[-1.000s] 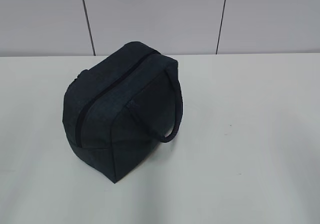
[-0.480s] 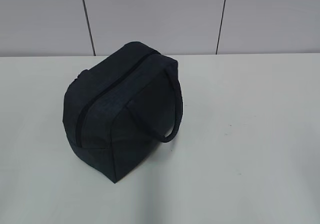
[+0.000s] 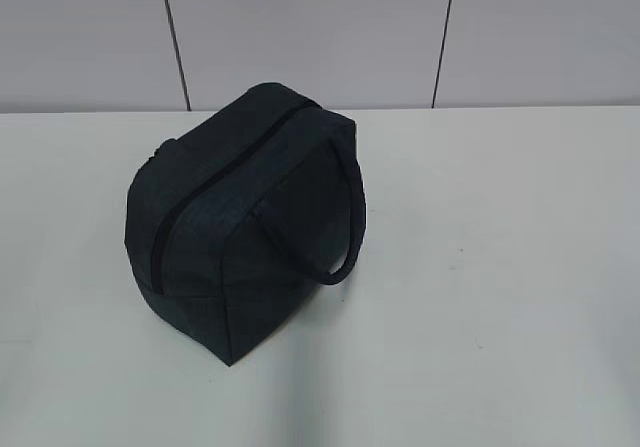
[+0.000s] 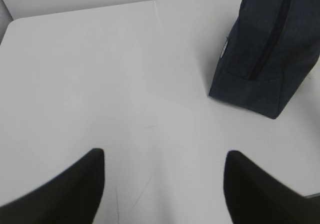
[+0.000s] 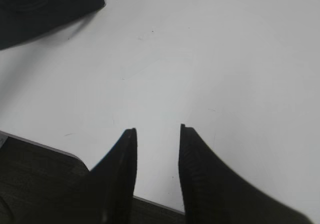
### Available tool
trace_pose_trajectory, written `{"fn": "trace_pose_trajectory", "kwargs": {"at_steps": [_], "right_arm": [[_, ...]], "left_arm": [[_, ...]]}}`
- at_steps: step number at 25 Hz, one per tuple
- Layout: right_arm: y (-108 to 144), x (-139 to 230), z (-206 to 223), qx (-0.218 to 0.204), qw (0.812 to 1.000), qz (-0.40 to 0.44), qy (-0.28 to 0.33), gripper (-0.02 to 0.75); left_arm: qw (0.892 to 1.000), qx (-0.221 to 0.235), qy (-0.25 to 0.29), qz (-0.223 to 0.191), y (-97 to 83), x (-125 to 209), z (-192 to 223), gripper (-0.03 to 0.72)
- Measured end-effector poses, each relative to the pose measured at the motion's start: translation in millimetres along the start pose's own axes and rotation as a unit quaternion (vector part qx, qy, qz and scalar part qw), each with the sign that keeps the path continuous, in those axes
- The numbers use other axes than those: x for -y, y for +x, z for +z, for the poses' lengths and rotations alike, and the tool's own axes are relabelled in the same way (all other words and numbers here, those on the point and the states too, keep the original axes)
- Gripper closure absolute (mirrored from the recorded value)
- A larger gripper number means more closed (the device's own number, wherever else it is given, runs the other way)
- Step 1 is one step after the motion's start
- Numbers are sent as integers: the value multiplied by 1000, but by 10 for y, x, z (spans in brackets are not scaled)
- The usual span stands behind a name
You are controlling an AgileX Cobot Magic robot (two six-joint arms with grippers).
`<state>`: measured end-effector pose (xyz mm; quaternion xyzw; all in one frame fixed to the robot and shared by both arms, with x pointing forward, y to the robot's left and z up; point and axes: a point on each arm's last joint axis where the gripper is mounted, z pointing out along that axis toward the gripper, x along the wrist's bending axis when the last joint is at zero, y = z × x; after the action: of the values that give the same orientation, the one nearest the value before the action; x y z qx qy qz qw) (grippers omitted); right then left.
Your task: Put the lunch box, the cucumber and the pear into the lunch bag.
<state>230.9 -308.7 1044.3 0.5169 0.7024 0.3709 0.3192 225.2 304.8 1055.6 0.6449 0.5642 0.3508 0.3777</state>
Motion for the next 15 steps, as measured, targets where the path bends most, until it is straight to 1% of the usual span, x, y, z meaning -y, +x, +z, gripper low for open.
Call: {"fn": "trace_pose_trajectory", "kwargs": {"at_steps": [2,6,15], "right_arm": [[0,0,0,0,1000,0,0,502],[-2,0,0,1,1000,0,0,502],[-3,0,0,2,1000,-1,0,502]], "left_arm": [[1000,2,-1,-1,-3,-2,0,243],[1000,19,-2,-10,-35,-4,0,243],[1000,21,-4,-11,-37,-7,0,243]]}}
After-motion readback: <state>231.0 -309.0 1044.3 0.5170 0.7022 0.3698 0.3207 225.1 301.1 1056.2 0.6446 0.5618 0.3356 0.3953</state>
